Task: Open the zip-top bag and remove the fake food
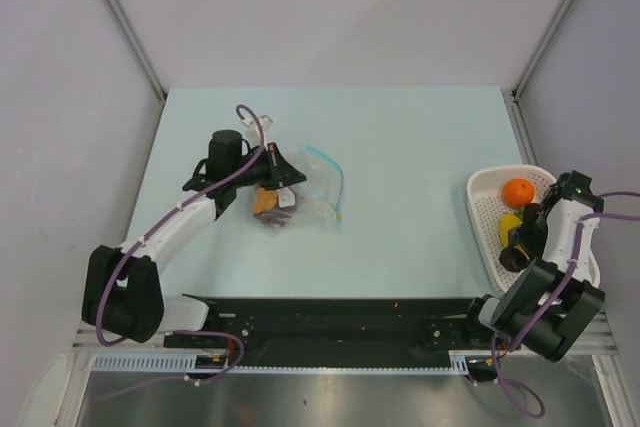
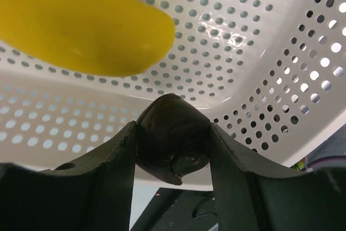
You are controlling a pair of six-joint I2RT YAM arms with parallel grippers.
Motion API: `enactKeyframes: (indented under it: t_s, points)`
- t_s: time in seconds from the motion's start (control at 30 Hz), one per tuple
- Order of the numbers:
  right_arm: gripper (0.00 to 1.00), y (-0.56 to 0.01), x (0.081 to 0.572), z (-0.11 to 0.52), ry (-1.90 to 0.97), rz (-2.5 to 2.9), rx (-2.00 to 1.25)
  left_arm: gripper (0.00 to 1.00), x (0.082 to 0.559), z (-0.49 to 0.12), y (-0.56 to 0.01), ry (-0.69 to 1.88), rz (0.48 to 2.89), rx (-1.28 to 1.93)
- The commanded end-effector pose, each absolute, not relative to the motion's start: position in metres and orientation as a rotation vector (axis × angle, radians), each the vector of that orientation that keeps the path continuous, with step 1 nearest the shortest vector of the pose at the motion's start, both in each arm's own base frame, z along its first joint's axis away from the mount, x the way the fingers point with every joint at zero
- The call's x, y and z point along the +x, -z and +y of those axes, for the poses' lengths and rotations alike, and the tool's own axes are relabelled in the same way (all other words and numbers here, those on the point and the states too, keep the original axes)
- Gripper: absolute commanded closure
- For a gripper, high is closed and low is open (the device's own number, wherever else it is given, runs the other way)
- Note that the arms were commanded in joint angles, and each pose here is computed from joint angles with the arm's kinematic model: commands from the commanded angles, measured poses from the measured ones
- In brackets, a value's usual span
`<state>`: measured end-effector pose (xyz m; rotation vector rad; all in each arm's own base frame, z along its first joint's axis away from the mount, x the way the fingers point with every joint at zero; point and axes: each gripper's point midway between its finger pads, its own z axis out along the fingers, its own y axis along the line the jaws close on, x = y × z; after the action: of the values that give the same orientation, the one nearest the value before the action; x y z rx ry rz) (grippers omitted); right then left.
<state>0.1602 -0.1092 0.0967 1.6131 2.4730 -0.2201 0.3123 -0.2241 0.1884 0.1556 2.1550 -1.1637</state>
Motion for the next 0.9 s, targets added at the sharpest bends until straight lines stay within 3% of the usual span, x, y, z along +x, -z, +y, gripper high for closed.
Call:
enactKeyframes:
  t_s: [0.0, 0.17, 0.27, 0.3, 0.33, 0.63, 0.87]
  points:
    - [0.61, -0.091, 0.158, -0.123, 0.271, 2.386, 1.678, 1.00, 0.304, -0.232, -0.212, 1.204, 2.072, 0.229]
    - [0.41, -0.075, 0.159, -0.117, 0.215, 2.425, 1.691, 1.00, 0.305, -0.234, -0.214, 1.205, 2.067, 0.236]
    - [0.21, -0.075, 0.160, -0.116, 0.202, 2.425, 1.676, 1.00, 0.306, -0.234, -0.218, 1.201, 2.060, 0.244]
    - [0.03, -0.076, 0.160, -0.116, 0.202, 2.420, 1.673, 1.00, 0.306, -0.234, -0.218, 1.201, 2.060, 0.244]
    - [0.00, -0.076, 0.161, -0.116, 0.197, 2.419, 1.670, 1.00, 0.307, -0.234, -0.219, 1.201, 2.057, 0.245]
    - [0.00, -0.141, 0.195, -0.087, 0.139, 2.353, 1.341, 1.00, 0.304, -0.233, -0.213, 1.190, 2.088, 0.222]
    - [0.00, -0.207, 0.251, 0.015, -0.175, 2.257, 0.827, 1.00, 0.309, -0.228, -0.214, 1.140, 2.105, 0.213]
